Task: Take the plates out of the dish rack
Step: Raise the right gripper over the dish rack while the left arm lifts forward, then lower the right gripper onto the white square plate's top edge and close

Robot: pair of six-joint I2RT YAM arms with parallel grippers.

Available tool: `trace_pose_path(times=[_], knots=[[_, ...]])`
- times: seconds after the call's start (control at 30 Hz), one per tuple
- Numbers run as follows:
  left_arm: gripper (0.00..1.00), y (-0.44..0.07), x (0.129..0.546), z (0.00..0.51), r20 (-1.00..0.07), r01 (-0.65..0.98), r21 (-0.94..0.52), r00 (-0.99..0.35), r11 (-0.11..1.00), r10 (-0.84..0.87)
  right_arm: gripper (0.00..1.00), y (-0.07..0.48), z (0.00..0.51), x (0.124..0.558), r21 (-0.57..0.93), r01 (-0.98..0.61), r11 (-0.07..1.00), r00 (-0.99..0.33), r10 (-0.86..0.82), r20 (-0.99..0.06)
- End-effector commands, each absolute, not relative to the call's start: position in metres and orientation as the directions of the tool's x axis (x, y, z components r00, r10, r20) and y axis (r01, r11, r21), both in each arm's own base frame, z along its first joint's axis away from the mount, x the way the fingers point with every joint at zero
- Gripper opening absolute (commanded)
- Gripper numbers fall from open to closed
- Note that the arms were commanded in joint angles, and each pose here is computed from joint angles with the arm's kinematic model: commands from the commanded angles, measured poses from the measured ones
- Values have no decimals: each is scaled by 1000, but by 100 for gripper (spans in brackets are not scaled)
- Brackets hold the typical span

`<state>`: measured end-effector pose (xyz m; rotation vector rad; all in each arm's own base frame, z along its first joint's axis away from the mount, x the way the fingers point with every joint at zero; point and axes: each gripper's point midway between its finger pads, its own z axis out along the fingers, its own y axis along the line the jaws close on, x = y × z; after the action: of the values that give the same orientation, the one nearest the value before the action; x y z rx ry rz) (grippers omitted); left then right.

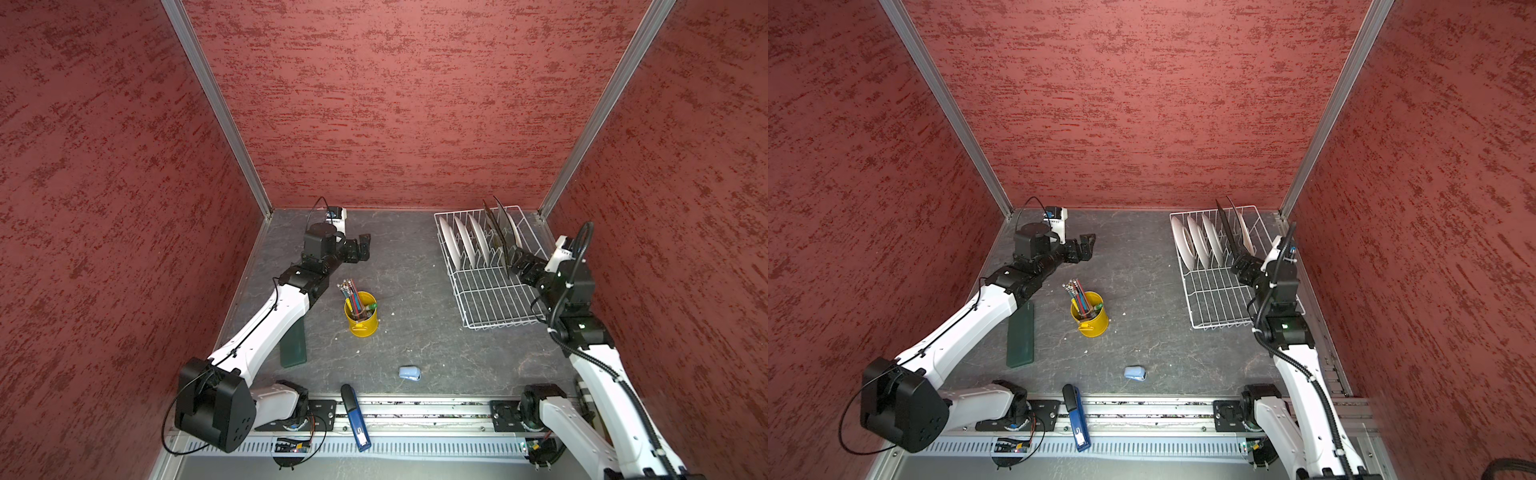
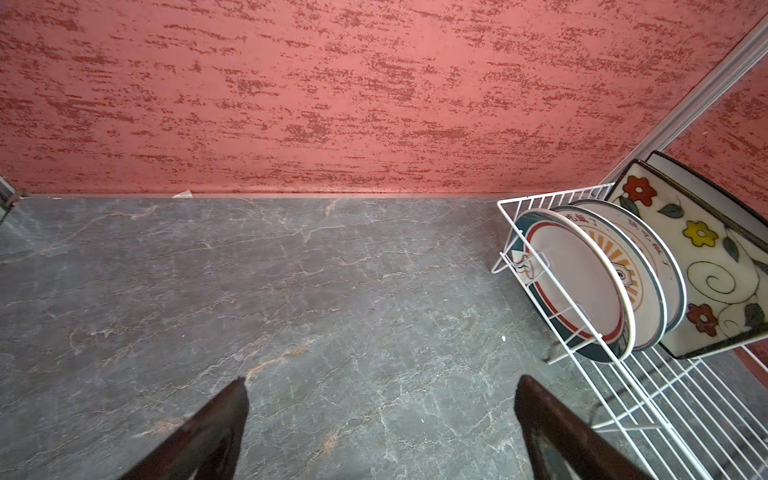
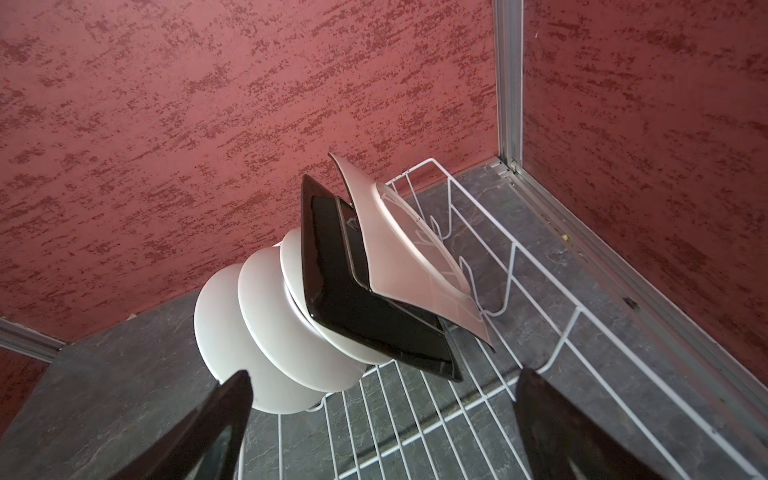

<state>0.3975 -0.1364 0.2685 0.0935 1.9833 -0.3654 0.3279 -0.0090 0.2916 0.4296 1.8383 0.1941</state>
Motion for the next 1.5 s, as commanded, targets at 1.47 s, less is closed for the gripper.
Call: trace_pose_path(times=[1.47], knots=[[99,-148,383,287,-841,254,-326,-517,911,-157,69,-37,215,382,-358,47,932,-750,-204,-630]])
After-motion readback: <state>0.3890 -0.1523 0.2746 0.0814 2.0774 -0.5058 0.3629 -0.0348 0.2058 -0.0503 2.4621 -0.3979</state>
